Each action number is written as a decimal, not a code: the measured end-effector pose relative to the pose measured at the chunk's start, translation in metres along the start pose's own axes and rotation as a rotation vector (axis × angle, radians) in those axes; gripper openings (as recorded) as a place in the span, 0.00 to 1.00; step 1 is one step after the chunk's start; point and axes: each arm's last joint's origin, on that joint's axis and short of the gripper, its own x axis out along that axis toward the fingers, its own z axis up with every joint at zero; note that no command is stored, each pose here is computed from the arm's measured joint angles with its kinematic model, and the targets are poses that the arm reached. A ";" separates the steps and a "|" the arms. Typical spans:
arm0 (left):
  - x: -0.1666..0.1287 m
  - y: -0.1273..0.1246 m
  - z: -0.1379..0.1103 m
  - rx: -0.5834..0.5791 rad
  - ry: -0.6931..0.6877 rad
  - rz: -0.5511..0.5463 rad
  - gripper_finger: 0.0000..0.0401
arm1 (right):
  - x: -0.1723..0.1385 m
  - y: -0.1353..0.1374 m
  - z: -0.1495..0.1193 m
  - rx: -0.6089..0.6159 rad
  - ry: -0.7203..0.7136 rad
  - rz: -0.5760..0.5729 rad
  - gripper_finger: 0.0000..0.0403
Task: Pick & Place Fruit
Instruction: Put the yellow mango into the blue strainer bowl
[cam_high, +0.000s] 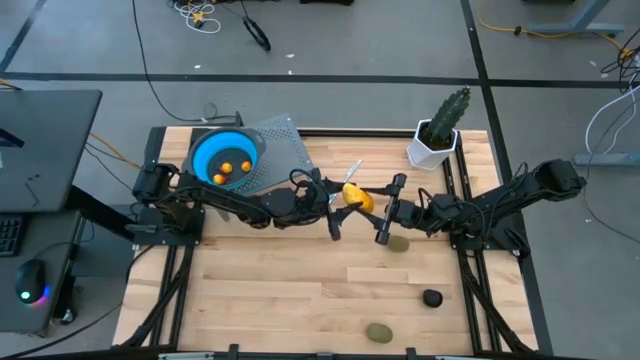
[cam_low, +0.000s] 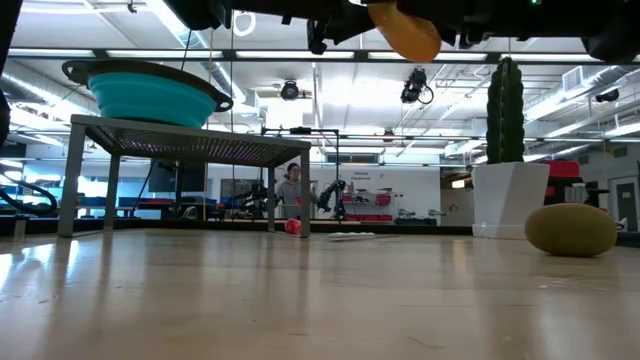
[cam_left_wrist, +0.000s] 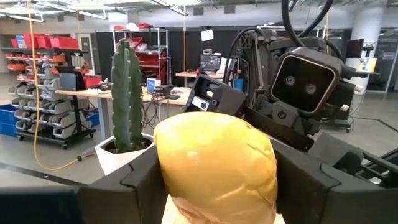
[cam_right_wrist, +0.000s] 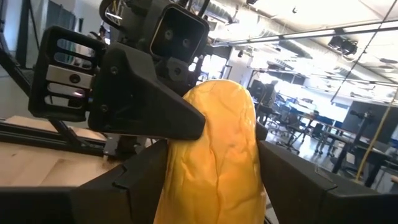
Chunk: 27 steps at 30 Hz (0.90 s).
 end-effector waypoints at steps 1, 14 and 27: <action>0.000 0.000 0.000 0.003 0.000 0.001 0.60 | 0.000 0.000 0.000 -0.002 0.003 -0.005 0.62; 0.000 0.001 -0.002 0.036 0.015 0.024 0.60 | 0.000 0.001 -0.003 -0.002 0.039 -0.016 0.63; -0.001 0.001 -0.003 0.121 0.028 0.077 0.60 | -0.001 0.002 -0.005 0.011 0.072 -0.035 0.73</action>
